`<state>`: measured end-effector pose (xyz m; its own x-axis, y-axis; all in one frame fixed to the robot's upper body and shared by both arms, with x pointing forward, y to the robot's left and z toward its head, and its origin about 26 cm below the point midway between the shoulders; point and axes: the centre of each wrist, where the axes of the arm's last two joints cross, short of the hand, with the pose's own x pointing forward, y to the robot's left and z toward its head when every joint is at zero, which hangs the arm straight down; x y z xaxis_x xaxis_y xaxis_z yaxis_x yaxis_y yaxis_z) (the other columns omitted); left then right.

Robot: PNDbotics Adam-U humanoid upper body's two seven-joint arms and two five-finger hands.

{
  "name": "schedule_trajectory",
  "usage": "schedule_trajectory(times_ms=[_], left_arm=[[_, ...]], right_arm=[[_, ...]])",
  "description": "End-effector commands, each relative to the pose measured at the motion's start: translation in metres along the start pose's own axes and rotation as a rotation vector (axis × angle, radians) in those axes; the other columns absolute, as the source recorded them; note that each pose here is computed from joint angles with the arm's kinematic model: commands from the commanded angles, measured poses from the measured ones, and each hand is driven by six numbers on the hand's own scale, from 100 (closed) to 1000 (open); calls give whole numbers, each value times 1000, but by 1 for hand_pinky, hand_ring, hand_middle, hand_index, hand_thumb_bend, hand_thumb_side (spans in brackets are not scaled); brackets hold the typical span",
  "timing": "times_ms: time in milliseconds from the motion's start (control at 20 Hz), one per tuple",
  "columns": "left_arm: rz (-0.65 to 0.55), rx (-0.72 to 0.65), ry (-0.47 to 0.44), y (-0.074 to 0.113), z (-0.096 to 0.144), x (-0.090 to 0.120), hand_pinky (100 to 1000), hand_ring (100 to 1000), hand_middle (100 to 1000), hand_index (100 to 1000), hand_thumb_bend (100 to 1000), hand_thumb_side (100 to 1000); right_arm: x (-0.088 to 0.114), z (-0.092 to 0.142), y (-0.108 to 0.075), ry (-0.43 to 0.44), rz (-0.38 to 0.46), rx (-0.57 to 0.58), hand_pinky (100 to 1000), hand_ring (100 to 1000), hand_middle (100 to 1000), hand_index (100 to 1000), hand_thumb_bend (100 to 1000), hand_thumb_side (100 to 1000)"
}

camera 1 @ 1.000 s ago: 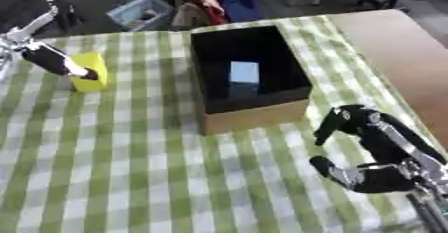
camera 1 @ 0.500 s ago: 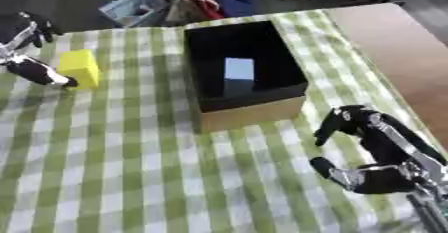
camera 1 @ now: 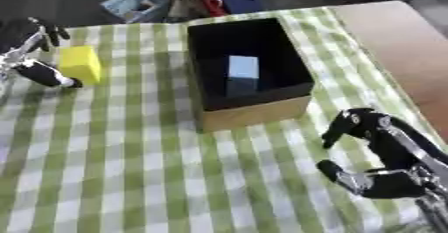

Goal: Pick up objects on the table and place them in the box.

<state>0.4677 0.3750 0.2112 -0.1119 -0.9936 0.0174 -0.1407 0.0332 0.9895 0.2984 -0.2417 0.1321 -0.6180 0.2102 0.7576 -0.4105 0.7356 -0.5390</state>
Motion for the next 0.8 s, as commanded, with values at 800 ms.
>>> schedule_trajectory(times_ms=[800], left_arm=[[73, 205, -258, 73, -5, 57, 603, 470, 439, 623, 570, 100]], right_arm=[[3, 1, -6, -6, 25, 6, 670, 537, 510, 569, 388, 100]])
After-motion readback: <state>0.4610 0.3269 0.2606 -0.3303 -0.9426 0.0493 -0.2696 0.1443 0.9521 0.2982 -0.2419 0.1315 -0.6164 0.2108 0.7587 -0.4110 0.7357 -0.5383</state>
